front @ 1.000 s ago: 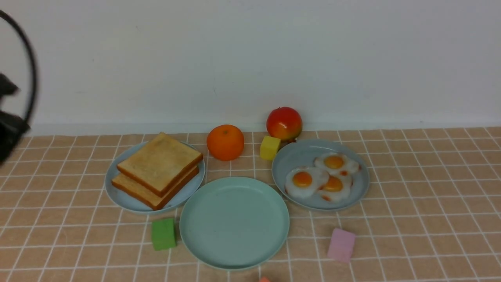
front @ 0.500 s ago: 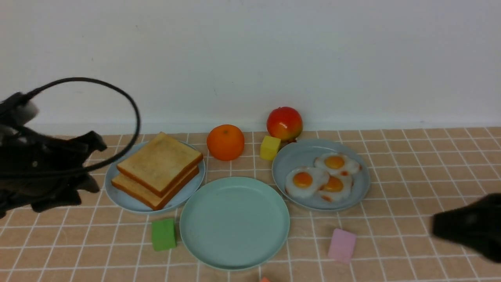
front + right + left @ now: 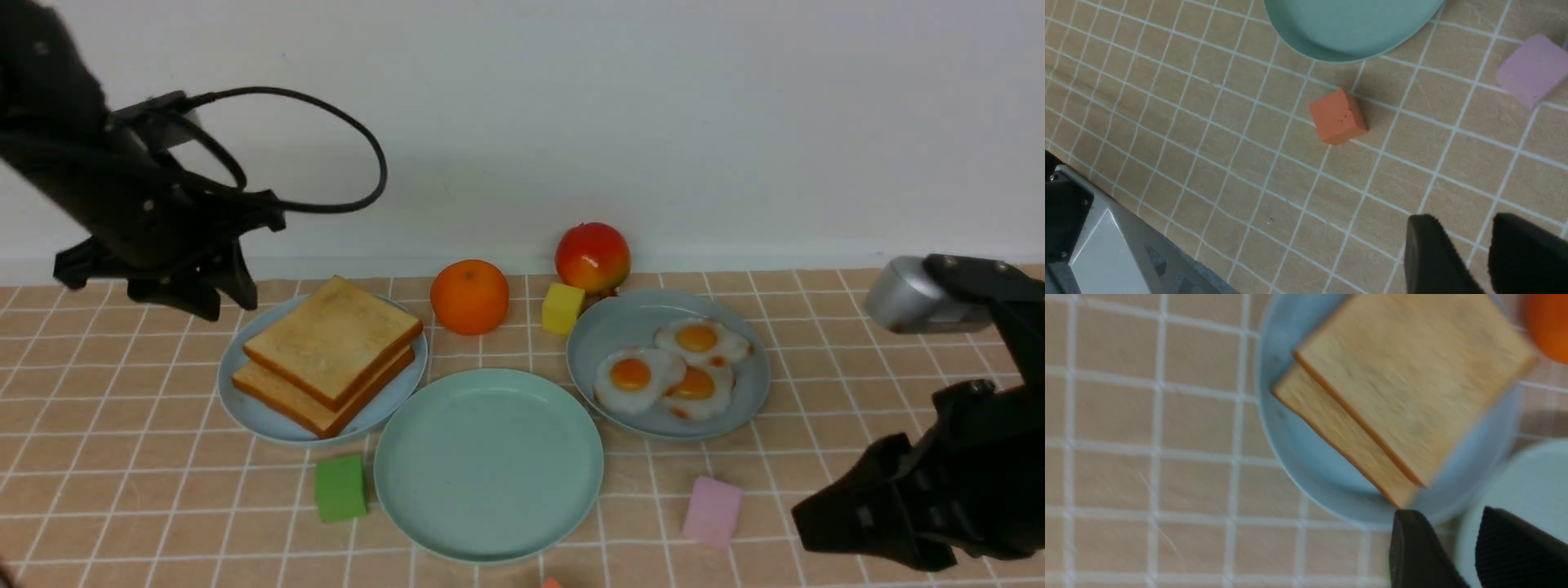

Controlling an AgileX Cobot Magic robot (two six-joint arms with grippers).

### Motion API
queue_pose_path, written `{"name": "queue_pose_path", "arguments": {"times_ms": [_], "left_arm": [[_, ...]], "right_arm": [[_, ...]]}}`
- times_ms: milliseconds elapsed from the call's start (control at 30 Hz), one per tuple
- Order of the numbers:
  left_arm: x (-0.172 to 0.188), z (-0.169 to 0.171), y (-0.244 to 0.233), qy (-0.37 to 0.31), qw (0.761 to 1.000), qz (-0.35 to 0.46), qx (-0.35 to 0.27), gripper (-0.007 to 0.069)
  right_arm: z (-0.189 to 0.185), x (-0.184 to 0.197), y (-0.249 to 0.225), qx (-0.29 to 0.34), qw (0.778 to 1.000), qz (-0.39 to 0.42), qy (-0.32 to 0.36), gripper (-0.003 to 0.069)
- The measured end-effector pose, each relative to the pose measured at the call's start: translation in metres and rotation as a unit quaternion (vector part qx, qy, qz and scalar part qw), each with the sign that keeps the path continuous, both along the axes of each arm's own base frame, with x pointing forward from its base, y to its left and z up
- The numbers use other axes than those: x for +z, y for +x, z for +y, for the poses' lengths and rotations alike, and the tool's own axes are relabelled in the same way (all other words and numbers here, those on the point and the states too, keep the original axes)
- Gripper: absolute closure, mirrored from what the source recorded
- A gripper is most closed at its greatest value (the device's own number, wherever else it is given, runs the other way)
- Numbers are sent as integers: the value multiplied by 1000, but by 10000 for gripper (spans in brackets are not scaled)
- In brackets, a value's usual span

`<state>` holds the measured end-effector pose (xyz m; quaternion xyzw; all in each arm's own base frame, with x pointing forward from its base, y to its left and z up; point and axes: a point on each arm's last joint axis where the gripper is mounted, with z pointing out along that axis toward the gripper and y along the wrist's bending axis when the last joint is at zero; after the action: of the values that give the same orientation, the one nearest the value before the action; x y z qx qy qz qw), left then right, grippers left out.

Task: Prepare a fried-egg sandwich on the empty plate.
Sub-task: Use the left arm to grab a slice of bread

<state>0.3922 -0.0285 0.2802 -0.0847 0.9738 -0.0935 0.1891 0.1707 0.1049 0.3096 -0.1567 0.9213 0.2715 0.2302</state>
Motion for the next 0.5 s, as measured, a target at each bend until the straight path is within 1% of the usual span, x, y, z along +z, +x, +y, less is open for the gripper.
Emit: {"name": "queue_pose_path", "arguments": {"times_ms": [133,200,367,500], "left_arm": [[-23,4,30,52,996,1,-70,386],[-33,4,39,63,994,-7,-90,376],[-48,4,55,65,994,-41,-84,300],[-61,3,61,70,991,-46,-107,260]], "right_arm": [[-2,6,-5,0,1000,-14,5,419],[-3,8,-7,0,1000,-20,7,419],[-2,10,-8,-1,1000,-23,14,419],[-1,11,-8,-3,1000,-21,22,419]]}}
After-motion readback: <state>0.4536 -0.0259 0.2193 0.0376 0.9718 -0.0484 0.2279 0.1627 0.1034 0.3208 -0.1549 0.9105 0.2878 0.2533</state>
